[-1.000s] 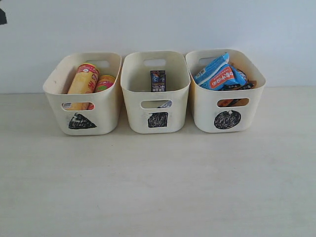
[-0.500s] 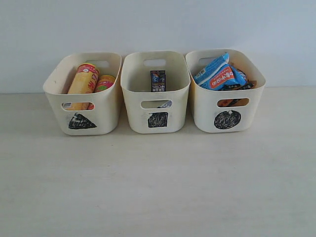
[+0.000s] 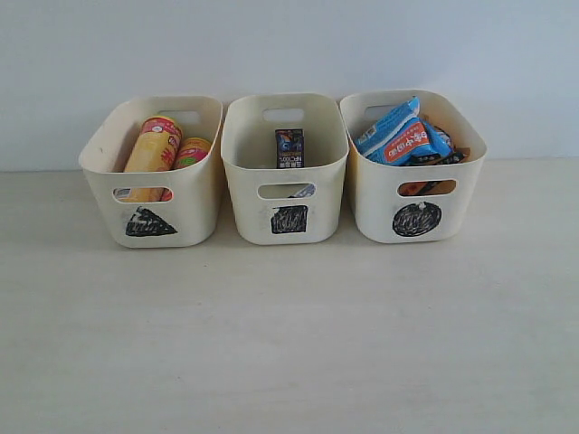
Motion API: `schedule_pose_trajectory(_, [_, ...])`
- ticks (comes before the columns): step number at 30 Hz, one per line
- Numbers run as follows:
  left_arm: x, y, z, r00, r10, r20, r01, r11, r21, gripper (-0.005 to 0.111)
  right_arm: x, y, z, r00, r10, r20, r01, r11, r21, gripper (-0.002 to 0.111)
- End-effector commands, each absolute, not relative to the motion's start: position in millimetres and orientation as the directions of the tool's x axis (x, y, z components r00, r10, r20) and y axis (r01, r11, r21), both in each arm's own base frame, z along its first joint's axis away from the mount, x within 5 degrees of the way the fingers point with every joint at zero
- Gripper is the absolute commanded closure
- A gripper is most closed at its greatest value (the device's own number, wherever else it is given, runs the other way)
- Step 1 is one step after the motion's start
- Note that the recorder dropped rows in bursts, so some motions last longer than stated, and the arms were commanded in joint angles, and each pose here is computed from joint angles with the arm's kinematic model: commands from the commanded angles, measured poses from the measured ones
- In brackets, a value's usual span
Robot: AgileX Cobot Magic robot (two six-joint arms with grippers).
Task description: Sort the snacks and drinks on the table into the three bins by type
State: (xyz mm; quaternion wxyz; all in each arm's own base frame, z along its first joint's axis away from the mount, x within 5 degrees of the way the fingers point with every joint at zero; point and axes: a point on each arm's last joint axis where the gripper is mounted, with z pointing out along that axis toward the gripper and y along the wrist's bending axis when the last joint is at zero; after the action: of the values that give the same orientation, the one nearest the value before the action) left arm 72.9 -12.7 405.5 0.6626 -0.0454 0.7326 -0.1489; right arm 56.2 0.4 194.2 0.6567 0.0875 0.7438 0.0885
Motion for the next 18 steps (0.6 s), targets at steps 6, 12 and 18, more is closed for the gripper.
schedule_pose_trajectory(6, [69.4, -12.3, 405.4, -0.104, -0.278, -0.955, 0.133, 0.948, -0.290, 0.103, 55.9, 0.1, 195.2, -0.110, 0.241, -0.964, 0.014, 0.970, 0.241, 0.106])
schedule_pose_trajectory(12, [70.1, -12.7, 403.0, -0.095, -0.135, -0.986, 0.150, 0.978, -0.148, 0.103, 55.9, 0.1, 195.2, -0.110, 0.241, -0.964, 0.014, 0.970, 0.241, 0.106])
schedule_pose_trajectory(18, [73.9, -8.2, 387.5, -0.117, -0.116, -0.986, 0.087, 0.988, -0.126, 0.103, 55.9, 0.1, 195.2, -0.110, 0.245, -0.963, 0.015, 0.969, 0.245, 0.106])
